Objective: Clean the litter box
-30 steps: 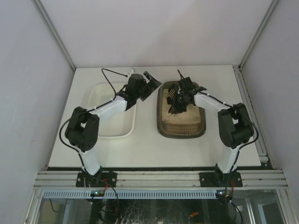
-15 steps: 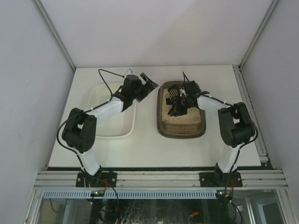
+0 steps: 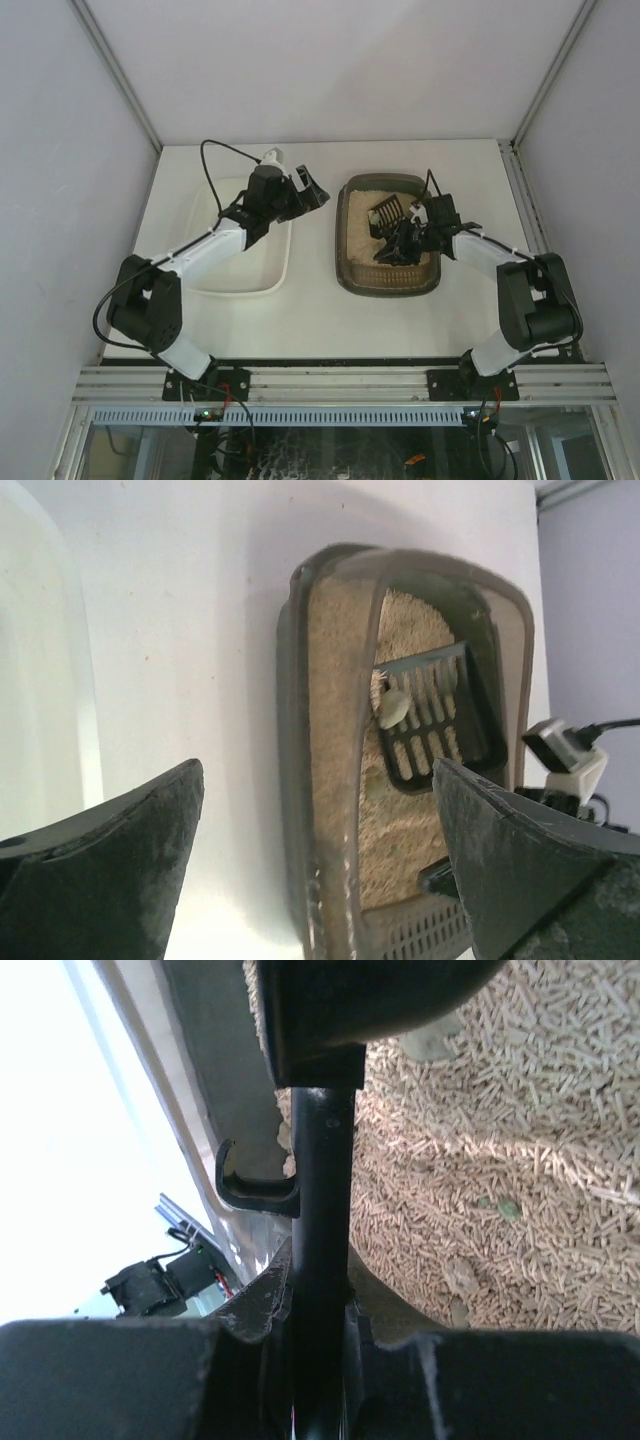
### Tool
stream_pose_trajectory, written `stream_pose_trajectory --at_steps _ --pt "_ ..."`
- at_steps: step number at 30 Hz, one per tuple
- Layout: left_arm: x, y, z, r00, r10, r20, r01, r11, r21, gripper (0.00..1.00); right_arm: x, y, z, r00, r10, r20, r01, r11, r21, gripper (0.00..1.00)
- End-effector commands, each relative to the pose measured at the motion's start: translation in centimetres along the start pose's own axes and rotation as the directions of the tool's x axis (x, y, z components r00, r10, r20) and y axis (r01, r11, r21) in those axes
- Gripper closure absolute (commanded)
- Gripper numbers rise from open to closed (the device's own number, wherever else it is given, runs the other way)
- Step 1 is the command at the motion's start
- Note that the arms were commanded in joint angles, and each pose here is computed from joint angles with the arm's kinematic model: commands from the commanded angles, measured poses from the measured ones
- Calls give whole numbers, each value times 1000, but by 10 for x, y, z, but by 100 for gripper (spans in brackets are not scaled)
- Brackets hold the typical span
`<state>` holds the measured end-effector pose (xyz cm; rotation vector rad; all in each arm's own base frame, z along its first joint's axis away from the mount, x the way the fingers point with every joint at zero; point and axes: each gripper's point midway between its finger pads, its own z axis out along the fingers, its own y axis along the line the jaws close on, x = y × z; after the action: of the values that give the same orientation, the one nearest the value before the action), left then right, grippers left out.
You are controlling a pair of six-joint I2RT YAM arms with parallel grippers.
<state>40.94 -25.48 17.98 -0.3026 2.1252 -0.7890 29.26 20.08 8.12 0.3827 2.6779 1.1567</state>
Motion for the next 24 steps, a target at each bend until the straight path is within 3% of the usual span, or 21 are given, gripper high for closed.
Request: stream_pose_trajectory --at_steps 1,8,12,17,21,24 --pt "3 -9 -29 985 169 -24 -167 983 75 0 -5 31 -17 995 -62 82 75 984 -163 100" --pt "-29 18 -73 908 419 3 -419 908 -32 0 10 41 -39 974 -46 221 135 903 -407 100" --pt "-38 47 -91 928 371 -33 -373 923 -92 1 11 41 -59 951 -12 310 182 830 -527 100" --pt "-41 80 -109 946 323 -32 -324 936 -137 1 11 46 -81 944 41 326 195 727 -659 100" --pt "-44 96 -119 947 320 -34 -321 929 -184 1 20 54 -65 970 -8 242 176 712 -680 100" --pt "-43 104 -125 944 329 -33 -329 921 -209 1 13 57 -78 953 10 302 210 698 -685 100"
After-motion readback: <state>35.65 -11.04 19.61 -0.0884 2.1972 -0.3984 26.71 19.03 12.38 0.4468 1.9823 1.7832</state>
